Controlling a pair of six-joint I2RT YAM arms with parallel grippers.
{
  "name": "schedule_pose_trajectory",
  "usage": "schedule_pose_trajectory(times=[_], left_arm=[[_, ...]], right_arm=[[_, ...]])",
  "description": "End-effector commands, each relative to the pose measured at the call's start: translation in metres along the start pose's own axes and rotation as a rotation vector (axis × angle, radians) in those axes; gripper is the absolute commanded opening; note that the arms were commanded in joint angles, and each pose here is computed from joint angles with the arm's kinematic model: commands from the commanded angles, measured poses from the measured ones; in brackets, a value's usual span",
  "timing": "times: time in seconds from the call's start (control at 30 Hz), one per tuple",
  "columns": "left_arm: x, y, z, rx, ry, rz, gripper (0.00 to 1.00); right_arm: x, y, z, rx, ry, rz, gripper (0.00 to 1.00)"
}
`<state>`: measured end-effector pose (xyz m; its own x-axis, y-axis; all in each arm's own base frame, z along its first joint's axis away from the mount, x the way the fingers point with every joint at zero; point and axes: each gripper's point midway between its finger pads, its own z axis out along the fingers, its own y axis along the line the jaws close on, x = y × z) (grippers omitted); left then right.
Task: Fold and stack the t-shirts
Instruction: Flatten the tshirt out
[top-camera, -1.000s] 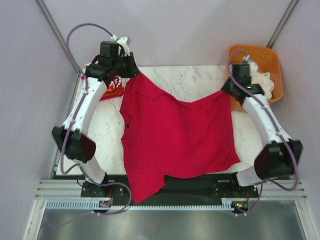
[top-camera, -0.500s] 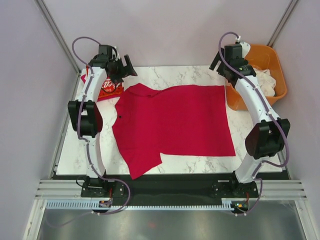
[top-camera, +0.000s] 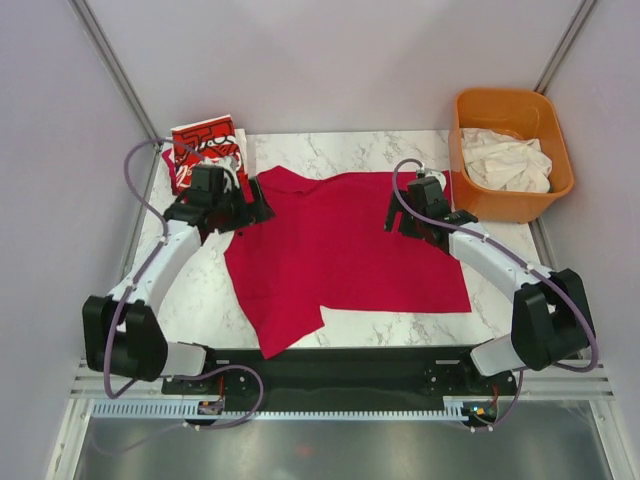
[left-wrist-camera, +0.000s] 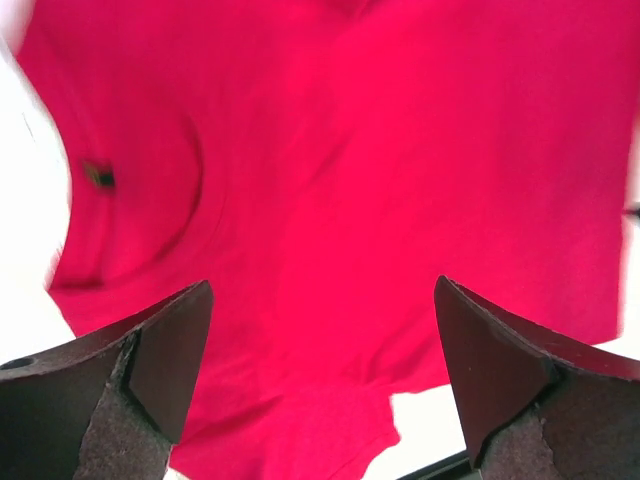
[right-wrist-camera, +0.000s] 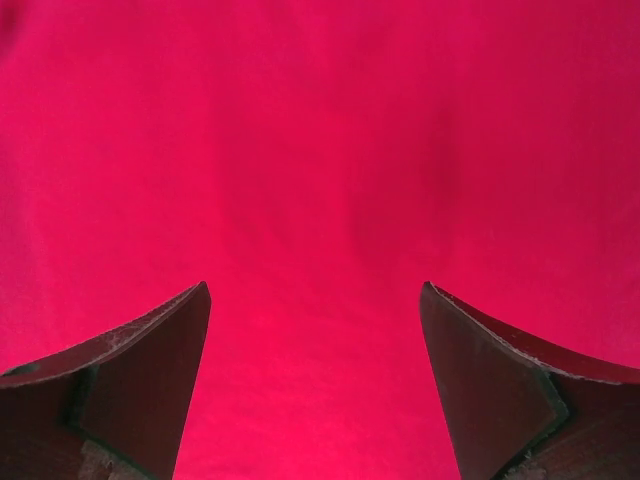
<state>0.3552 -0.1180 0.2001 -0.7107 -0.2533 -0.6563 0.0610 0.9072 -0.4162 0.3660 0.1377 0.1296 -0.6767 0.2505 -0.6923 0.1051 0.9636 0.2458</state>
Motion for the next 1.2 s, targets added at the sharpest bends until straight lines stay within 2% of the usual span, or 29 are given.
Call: schedule_pose_trajectory(times=[0.0,0.3,0.5,0.73,0.9,0.97,1.0,1.03,1.07,1.17], left_arm=[[0.046,0.019,0.036,-0.003,0.074,-0.121,0.98],[0.096,0.049,0.071,-0.104,0.125,-0.254,0.98],[0.138,0.07,0.068,-0.177,0.148,-0.284,0.98],[0.191,0.089,0.054,-0.223,0.232,-0.292,0.98],[0.172,0.066,0.024,-0.108,0.083,-0.247,0.98],[0.176,0.055,0.014,-0.059,0.054,-0.217,0.98],[0.216,0.083,-0.003,-0.208,0.175,-0.226,0.95],[0.208,0.067,-0.009,-0.19,0.109,-0.468,0.95],[0.217,0.068,-0.014,-0.184,0.124,-0.477,0.95],[0.204,0.054,-0.028,-0.106,0.073,-0.473,0.95]], right_arm=[[0.008,0.017,0.006,-0.115,0.008,0.061,0.93],[0.094,-0.009,0.027,-0.121,0.201,0.112,0.93],[0.141,-0.031,0.03,-0.109,0.291,0.153,0.92],[0.155,-0.043,0.01,-0.103,0.292,0.148,0.94],[0.175,-0.061,-0.012,-0.056,0.324,0.156,0.96],[0.179,-0.063,-0.024,-0.062,0.326,0.171,0.96],[0.186,-0.068,-0.029,-0.053,0.336,0.179,0.97],[0.183,-0.066,-0.037,-0.072,0.317,0.187,0.97],[0.181,-0.065,-0.04,-0.08,0.307,0.2,0.97],[0.159,-0.054,-0.058,-0.117,0.252,0.228,0.96]])
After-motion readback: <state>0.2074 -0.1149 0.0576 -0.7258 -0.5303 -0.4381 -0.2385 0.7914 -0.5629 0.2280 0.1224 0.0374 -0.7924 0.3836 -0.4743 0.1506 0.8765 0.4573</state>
